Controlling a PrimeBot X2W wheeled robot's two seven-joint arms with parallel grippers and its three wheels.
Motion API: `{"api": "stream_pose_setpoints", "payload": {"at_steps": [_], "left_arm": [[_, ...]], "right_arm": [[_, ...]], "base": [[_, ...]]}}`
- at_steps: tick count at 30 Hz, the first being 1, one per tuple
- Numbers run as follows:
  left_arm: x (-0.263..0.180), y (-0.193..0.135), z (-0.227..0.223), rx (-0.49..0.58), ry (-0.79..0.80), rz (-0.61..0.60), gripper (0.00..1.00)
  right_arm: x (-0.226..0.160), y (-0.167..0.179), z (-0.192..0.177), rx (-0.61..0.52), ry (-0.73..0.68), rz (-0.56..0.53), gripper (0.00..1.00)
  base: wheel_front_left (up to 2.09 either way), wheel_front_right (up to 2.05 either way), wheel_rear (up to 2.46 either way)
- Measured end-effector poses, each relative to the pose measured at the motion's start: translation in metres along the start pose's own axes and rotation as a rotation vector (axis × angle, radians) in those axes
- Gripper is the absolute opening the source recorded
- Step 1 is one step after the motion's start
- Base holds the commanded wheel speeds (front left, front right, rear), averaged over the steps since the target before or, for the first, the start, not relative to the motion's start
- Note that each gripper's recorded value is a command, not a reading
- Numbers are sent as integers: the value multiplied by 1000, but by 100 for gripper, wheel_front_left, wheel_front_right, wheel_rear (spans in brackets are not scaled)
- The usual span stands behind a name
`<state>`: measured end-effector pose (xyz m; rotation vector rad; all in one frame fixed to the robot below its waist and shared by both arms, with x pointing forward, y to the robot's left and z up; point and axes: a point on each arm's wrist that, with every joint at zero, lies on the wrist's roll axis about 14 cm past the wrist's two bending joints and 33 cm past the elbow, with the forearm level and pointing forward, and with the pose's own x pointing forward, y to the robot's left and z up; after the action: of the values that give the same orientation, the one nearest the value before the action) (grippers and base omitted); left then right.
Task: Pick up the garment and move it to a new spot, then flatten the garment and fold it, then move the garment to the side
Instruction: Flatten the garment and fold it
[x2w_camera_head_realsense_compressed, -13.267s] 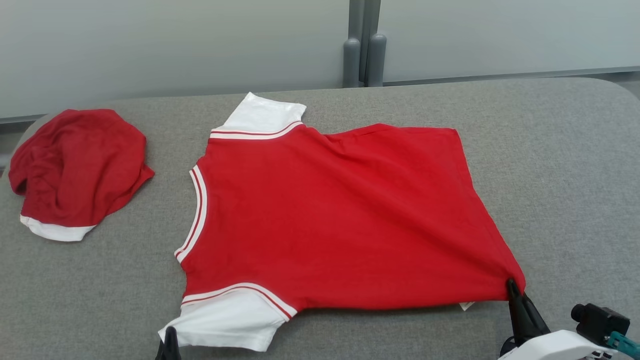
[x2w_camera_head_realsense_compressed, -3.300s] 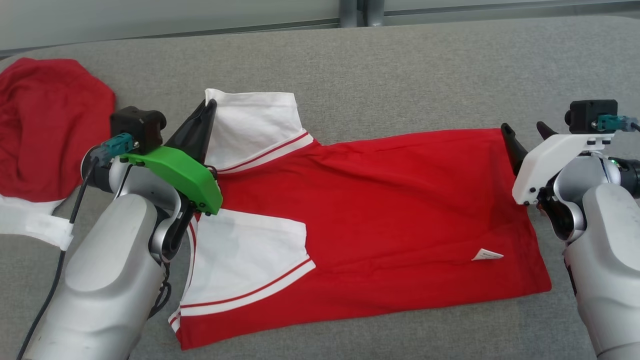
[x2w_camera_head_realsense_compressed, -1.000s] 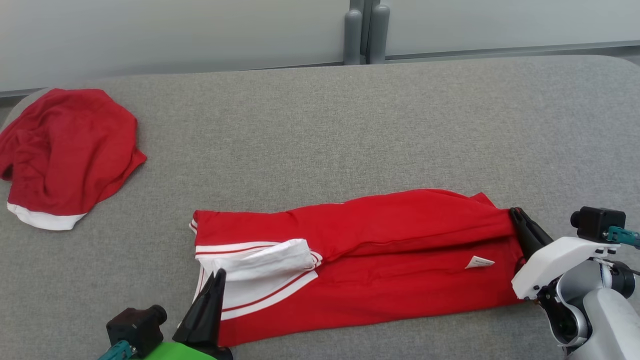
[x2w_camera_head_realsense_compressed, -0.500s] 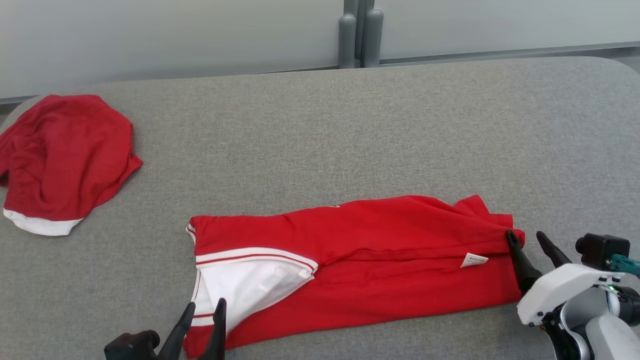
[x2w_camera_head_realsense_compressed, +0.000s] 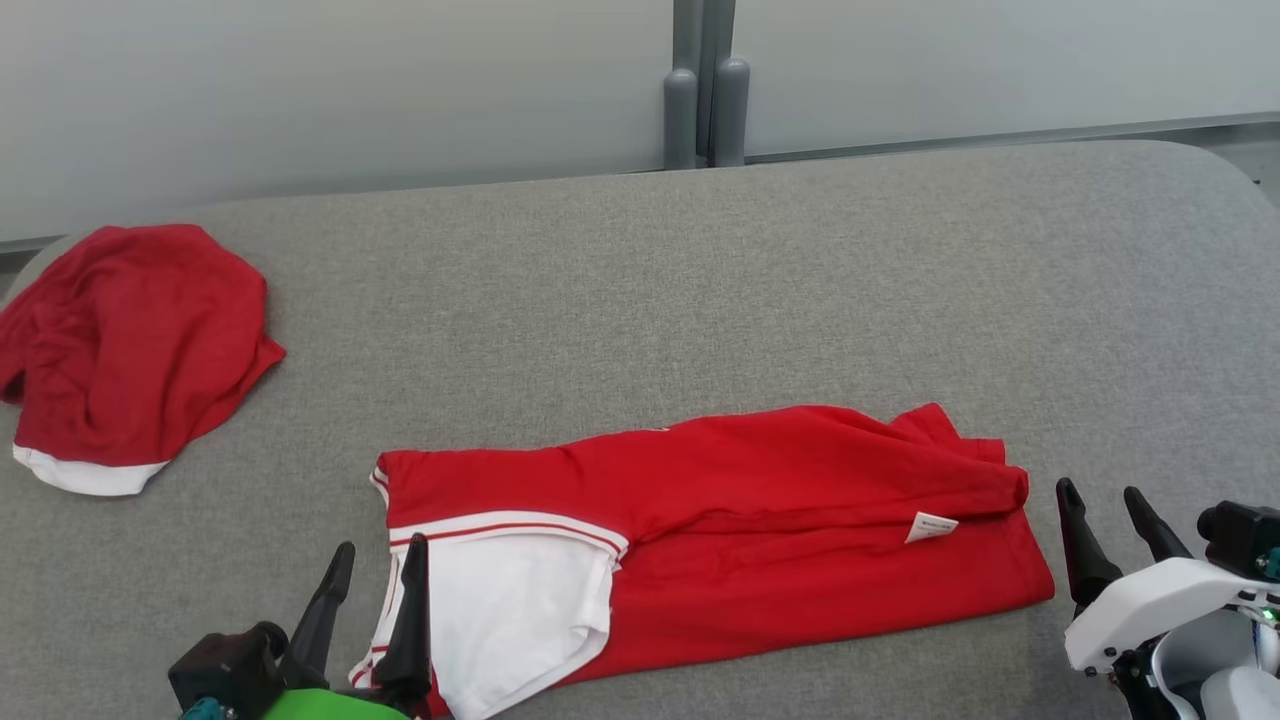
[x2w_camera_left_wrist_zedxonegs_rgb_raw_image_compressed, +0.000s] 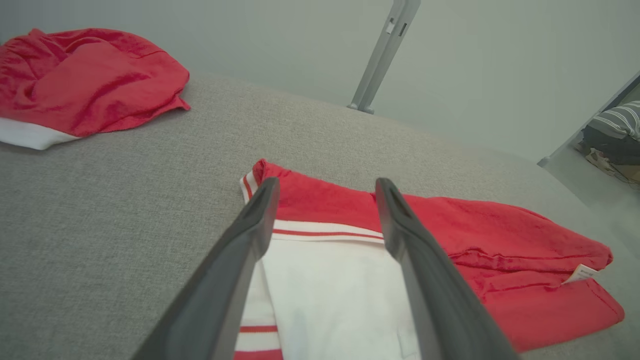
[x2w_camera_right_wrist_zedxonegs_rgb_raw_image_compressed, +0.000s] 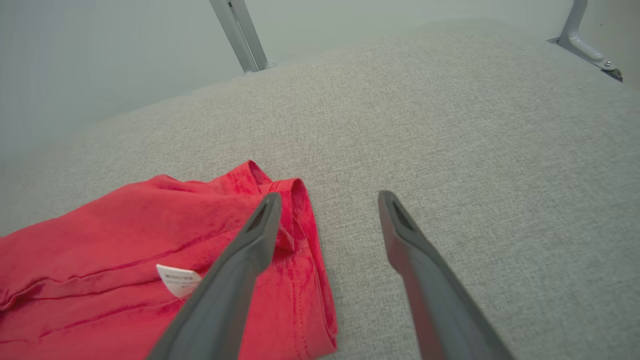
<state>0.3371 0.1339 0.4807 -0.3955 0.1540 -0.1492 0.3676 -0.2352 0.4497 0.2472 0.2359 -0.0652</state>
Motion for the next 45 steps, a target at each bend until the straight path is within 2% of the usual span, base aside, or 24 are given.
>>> {"api": "stream_pose_setpoints", "payload": {"at_steps": [7,17,30,43,44,45], "left_arm": [[3,-10,16,26,-56,-21,100],[-1,-8,20,26,-81,2,100],[-11,11,24,21,-104,76,100],[-14,25,26,19,-111,123,100],[-13,25,26,19,-111,125,100],[-13,25,26,19,-110,125,100]], "right_arm": [[-2,9,14,-7,-29,23,100],[9,31,1,-20,28,71,100],[32,27,-38,-29,179,32,100],[43,32,-74,27,302,13,100],[44,34,-74,25,306,19,96],[45,37,-75,22,308,28,63]], "base": [[0,0,0],[0,0,0],[0,0,0],[0,0,0],[0,0,0],[0,0,0]]}}
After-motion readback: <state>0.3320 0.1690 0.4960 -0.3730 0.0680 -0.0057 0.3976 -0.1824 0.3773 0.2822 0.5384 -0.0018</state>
